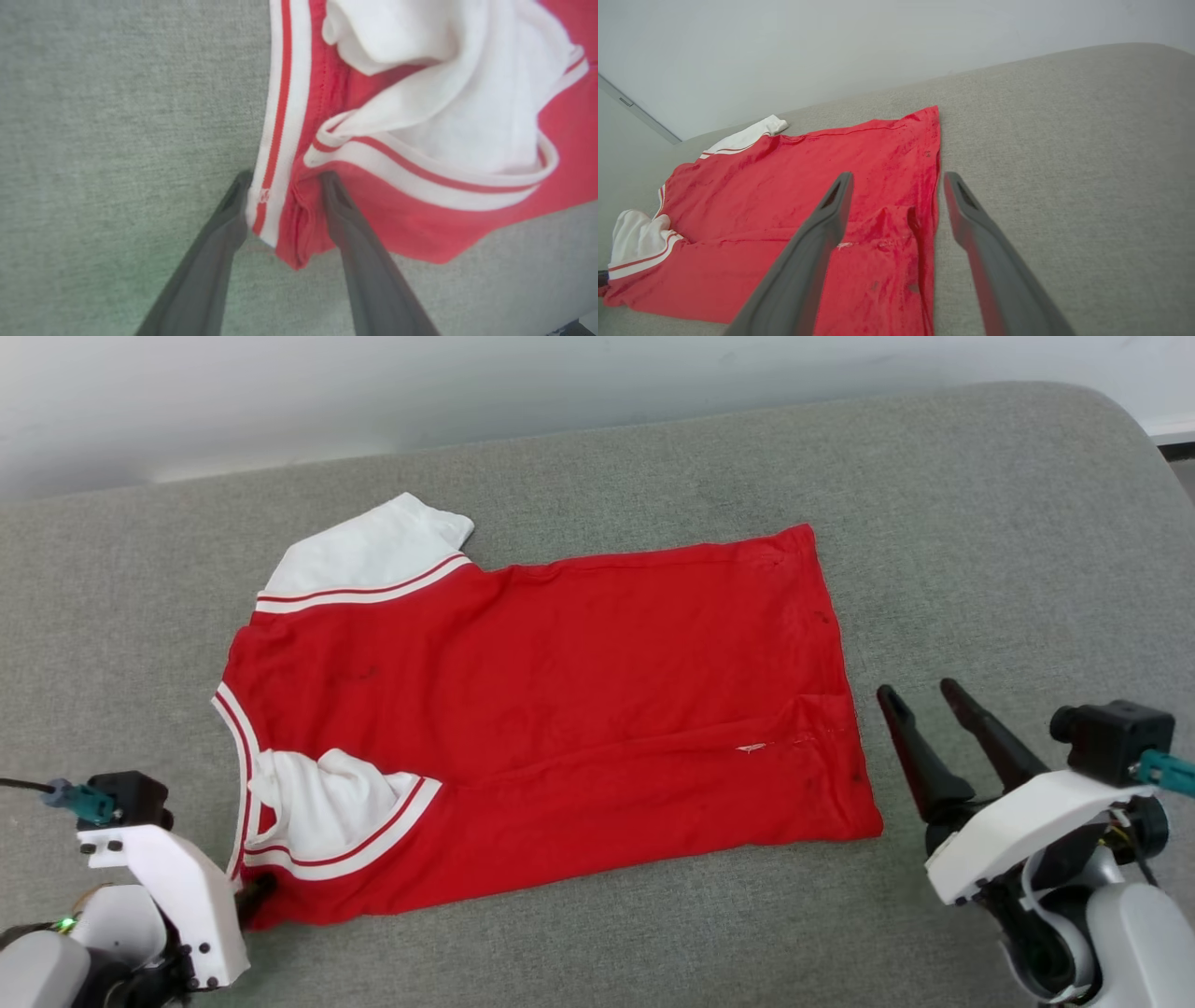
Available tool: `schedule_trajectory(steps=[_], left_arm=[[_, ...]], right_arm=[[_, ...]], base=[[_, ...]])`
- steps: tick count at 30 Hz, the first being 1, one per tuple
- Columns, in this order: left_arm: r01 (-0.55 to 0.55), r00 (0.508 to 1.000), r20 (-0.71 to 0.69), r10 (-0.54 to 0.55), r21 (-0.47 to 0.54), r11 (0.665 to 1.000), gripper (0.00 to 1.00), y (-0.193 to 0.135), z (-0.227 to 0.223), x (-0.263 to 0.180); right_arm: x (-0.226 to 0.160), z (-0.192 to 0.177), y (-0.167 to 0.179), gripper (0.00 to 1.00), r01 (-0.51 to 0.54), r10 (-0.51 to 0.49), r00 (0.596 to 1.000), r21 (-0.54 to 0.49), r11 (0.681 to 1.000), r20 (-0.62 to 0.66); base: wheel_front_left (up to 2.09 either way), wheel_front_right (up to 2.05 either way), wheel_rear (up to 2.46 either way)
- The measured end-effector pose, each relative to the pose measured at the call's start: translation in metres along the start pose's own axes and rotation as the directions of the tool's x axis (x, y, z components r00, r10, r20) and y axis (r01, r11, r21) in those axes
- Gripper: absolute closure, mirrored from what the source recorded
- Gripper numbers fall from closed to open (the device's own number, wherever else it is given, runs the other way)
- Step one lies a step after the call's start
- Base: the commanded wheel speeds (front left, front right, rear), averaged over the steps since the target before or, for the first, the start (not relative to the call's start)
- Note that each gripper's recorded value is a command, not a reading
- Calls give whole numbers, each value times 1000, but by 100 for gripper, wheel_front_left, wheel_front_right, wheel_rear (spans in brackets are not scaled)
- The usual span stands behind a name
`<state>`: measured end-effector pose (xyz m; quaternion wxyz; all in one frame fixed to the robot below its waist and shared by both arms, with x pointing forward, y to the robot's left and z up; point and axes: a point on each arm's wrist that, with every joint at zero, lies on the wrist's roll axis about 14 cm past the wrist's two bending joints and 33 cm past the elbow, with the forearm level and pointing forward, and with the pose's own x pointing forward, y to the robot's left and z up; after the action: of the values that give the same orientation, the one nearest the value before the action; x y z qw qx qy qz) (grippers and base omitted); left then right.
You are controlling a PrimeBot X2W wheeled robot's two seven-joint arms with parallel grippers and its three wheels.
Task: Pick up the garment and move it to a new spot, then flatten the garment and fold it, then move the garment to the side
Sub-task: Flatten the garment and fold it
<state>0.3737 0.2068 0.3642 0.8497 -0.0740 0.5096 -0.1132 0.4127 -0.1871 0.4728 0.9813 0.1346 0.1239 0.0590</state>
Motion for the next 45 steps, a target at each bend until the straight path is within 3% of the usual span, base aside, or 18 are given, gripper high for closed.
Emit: schedule_trajectory(steps=[4, 9, 15, 26, 27, 28, 35, 45], left_arm=[[29, 999, 32, -30, 13, 999, 100, -11, 4, 0], [14, 992, 123, -21, 56, 998, 100, -16, 21, -13], [1, 974, 223, -25, 110, 994, 100, -23, 43, -34], [-1, 958, 283, -37, 132, 991, 100, -33, 58, -43], [-2, 958, 285, -35, 130, 992, 100, -32, 58, -43], [-4, 958, 287, -32, 126, 992, 100, -32, 58, -43], [-7, 953, 302, -29, 118, 993, 100, -32, 56, -49], [-21, 940, 341, -3, 65, 998, 100, -31, 35, -77]], right_arm=[[0, 1, -11, 0, 17, -16, 999, 27, 999, -39], [-3, -24, -24, 0, 28, -16, 969, 48, 998, -247], [-3, -54, -17, 0, -12, 23, 883, 26, 1000, -469], [14, -110, 5, 0, -71, 76, 728, 35, 997, -681], [14, -112, 6, 61, -80, 78, 715, 29, 996, -695], [15, -113, 7, 100, -85, 80, 708, 28, 996, -701], [14, -108, 10, 100, -101, 88, 717, 23, 995, -691], [-8, -76, 18, 100, -148, 96, 782, -34, 988, -616]], base=[[0, 0, 0], [0, 0, 0], [0, 0, 0], [0, 0, 0], [0, 0, 0], [0, 0, 0], [0, 0, 0], [0, 0, 0]])
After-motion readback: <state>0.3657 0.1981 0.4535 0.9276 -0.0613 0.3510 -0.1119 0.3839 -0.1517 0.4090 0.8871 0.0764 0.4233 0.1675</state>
